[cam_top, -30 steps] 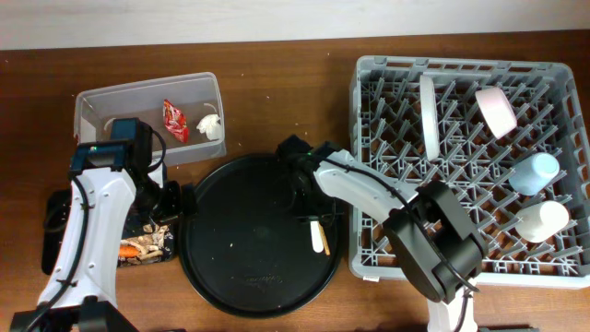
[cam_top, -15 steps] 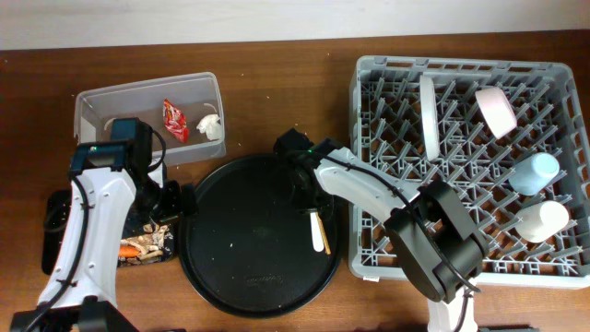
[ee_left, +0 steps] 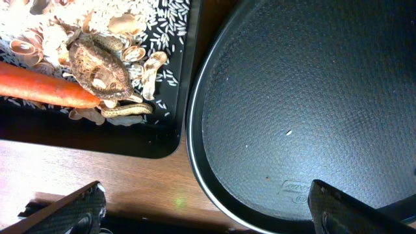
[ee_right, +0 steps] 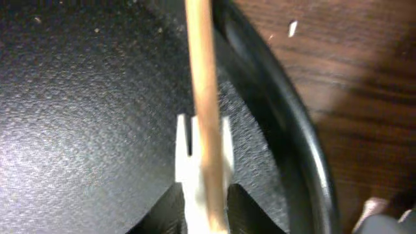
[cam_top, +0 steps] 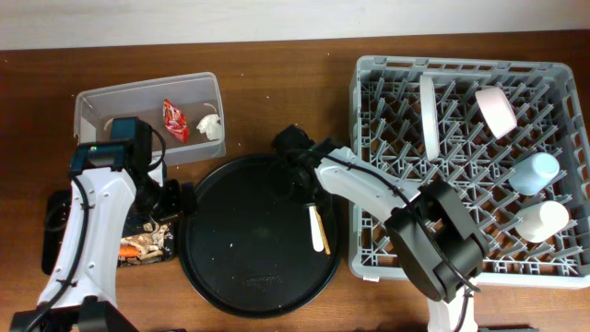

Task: Sort waste into correct bins and load items into the dishwasher rack
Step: 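Carry the chopstick right and drop it into the rack's front left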

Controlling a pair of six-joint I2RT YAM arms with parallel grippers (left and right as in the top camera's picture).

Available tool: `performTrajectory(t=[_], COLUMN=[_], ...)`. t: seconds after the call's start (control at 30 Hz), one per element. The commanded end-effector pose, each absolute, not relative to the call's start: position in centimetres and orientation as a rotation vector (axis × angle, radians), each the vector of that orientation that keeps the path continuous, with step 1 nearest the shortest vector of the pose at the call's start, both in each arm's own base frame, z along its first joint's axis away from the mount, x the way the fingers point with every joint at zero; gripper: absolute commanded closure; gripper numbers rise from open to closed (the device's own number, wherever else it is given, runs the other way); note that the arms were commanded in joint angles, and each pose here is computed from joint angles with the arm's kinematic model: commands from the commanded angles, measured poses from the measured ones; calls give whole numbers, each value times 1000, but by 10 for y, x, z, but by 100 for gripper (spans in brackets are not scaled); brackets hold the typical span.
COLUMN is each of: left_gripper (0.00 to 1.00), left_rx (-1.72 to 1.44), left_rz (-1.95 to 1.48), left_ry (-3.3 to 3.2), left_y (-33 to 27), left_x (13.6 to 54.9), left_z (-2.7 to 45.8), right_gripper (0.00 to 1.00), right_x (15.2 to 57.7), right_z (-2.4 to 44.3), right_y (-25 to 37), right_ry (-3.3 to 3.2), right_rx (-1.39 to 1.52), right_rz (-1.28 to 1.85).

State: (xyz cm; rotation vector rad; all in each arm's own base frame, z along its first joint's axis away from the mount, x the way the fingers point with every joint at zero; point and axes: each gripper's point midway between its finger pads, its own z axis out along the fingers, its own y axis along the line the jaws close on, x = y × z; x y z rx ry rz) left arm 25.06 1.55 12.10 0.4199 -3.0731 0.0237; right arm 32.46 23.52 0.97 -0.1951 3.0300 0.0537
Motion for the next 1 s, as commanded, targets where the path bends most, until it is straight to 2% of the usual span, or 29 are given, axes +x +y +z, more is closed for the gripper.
performTrajectory(t=[0.0, 0.2, 0.3, 0.4, 0.5, 0.6, 0.7, 0.83, 0.97], left_gripper=[1, 1, 1, 1, 1, 1, 1, 1, 1], left_rx=[389, 389, 389, 389, 389, 389, 389, 389, 389], left_rz=[14, 15, 14, 14, 14, 14, 14, 14, 14], left_ry=[-3082, -3082, -3082, -3083, -3082, -3082, -3085, -3086, -3087], left_y=[16, 16, 16, 16, 16, 16, 16, 16, 16], left_x=[251, 251, 251, 251, 251, 251, 251, 252, 252], left_z=[121, 121, 121, 121, 121, 121, 121, 121, 121], right_gripper=[81, 96, 96, 96, 96, 96, 96, 96, 96], right_x=[340, 338, 335, 337, 346, 349, 349, 348, 336], right_z=[26, 26, 37, 66, 120, 163, 185, 184, 157], right_y=[227, 223, 224, 226, 226, 212, 186, 137, 103], right_ry=[2981, 2995, 3019, 3014, 2946, 2876, 2853, 2917, 3011], right_rx=[-152, -148, -151, -152, -181, -149, -56, 115, 223], right_rz=[52, 38, 38, 46, 54, 26, 13, -56, -142])
